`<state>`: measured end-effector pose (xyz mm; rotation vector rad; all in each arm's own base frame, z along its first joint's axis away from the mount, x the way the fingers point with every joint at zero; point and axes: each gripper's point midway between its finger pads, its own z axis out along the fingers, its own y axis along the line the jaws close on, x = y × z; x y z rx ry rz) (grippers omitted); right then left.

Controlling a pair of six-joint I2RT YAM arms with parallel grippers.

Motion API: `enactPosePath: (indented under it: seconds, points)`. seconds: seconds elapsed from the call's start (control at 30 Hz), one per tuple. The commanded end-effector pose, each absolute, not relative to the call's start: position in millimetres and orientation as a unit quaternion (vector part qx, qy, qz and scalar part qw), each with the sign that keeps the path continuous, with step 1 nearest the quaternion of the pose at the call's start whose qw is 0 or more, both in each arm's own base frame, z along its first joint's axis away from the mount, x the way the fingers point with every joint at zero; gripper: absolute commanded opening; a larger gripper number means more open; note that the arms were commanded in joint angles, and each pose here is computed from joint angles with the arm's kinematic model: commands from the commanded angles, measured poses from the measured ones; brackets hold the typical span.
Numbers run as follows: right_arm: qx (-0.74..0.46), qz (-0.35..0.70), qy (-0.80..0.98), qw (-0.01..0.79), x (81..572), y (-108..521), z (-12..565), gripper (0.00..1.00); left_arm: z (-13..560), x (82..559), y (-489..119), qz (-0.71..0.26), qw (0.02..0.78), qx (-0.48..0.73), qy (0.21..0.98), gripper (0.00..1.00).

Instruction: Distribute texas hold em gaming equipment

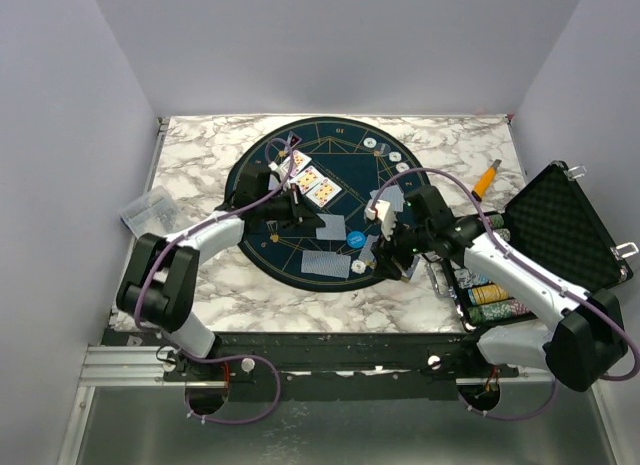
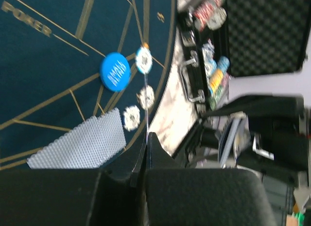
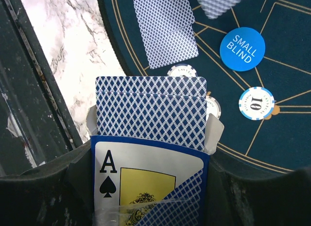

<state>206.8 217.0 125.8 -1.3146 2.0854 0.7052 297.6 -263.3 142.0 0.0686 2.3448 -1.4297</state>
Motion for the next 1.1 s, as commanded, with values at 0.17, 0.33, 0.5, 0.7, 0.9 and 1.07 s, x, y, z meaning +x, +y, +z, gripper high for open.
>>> enactPosePath:
  seconds: [0.17, 0.33, 0.5, 0.7, 0.9, 1.07]
  points:
    - [-0.485, 0.248, 0.785, 0.295, 216.1, 217.2, 124.8, 0.01, 116.7, 384.4, -265.4, -0.432, 0.253, -0.142, 0.854, 0.00]
    - [-0.483, 0.245, 0.788, 0.293, 217.5, 216.5, 122.5, 0.01, 112.4, 400.8, -278.4, -0.439, 0.240, -0.172, 0.849, 0.00]
    - [-0.485, 0.247, 0.787, 0.290, 218.9, 218.2, 122.9, 0.01, 109.9, 415.0, -291.7, -0.443, 0.237, -0.196, 0.842, 0.00]
    - [-0.484, 0.239, 0.788, 0.295, 217.5, 214.0, 124.1, 0.01, 101.8, 428.2, -306.9, -0.443, 0.230, -0.207, 0.842, 0.00]
    - [-0.483, 0.236, 0.790, 0.296, 216.5, 211.8, 121.2, 0.01, 83.5, 436.3, -316.0, -0.435, 0.218, -0.217, 0.846, 0.01]
    - [-0.484, 0.236, 0.789, 0.296, 216.9, 212.6, 120.9, 0.01, 74.5, 440.0, -317.4, -0.429, 0.212, -0.222, 0.850, 0.05]
